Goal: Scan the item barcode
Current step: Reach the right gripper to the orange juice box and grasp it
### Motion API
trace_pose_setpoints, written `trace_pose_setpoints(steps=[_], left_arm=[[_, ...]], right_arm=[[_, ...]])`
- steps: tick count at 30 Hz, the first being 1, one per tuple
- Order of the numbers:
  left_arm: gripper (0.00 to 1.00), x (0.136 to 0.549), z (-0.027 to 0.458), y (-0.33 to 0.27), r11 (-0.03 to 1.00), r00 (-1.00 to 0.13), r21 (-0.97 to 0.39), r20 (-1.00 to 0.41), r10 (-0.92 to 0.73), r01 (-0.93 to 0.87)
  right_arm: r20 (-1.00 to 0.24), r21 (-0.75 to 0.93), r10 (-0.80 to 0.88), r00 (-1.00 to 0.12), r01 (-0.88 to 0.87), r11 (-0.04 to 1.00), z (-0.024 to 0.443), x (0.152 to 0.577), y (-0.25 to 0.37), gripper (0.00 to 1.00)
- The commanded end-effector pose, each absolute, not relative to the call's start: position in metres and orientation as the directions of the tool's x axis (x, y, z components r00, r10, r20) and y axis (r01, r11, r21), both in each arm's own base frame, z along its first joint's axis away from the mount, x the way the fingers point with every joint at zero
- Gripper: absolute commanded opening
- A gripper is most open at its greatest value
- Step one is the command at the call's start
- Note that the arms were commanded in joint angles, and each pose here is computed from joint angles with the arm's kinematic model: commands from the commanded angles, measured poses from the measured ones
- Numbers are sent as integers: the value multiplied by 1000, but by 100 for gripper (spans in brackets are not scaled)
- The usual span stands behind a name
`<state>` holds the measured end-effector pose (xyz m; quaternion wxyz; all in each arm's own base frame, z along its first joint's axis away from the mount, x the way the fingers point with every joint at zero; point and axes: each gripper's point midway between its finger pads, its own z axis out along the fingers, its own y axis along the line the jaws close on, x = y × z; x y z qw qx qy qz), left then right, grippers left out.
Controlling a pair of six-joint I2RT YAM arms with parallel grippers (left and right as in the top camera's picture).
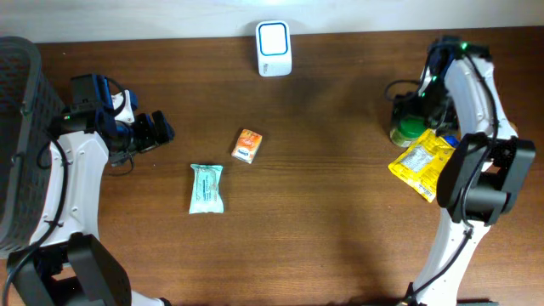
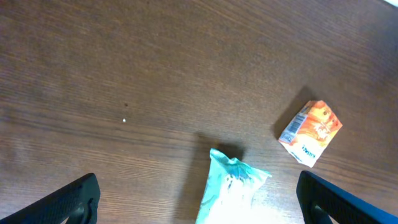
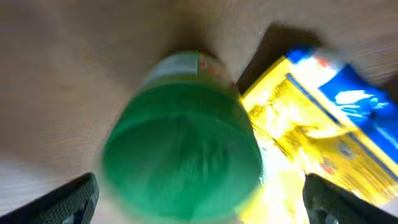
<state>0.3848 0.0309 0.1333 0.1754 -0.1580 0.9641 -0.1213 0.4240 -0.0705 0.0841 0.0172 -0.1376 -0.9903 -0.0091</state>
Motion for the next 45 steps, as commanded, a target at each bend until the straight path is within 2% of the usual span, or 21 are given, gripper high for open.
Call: trace_pose_setpoints(steps=[1,3,6,11,15,16,18,19,24,29,35,45], left_arm=[[99,384,127,32,920,-893,-284,-284,-349,-269],[99,384,127,32,920,-893,-284,-284,-349,-270],[99,384,127,32,920,-893,-284,-284,-349,-269],[99,384,127,32,920,-893,-284,-284,-349,-270],[99,384,127,32,920,-893,-284,-284,-349,-270],[99,384,127,32,920,-893,-284,-284,-349,-269],[99,384,127,32,920,-893,-284,-284,-349,-269],[99,384,127,32,920,-893,-284,-284,-349,-269],[99,384,127,32,920,-893,-284,-284,-349,-270],[99,384,127,32,920,-893,-284,-284,-349,-269],[99,384,127,32,920,-893,-284,-284,-349,-269],[99,384,127,32,920,-893,-284,-284,-349,-269]], right_arm=[[-95,28,276,-957,274,961,155,438,-71,99],[-101,104,265,-959,255,961,177,437,-53,98],[-72,286,199,-977,171,943,199,432,7,98],[-85,395,41,-996,4,919,196,435,95,98],[-101,404,-68,-993,-103,909,178,435,156,100],[-103,405,-94,-990,-128,905,170,433,175,92],[-89,409,-114,-990,-140,902,152,428,207,64],[-80,405,-105,-991,-129,905,142,426,222,54],[-35,431,1,-999,-14,902,93,418,280,48],[-54,379,127,-990,98,920,48,417,297,44],[-80,388,146,-986,104,916,24,417,303,44],[-49,385,179,-983,147,911,-11,412,309,32]])
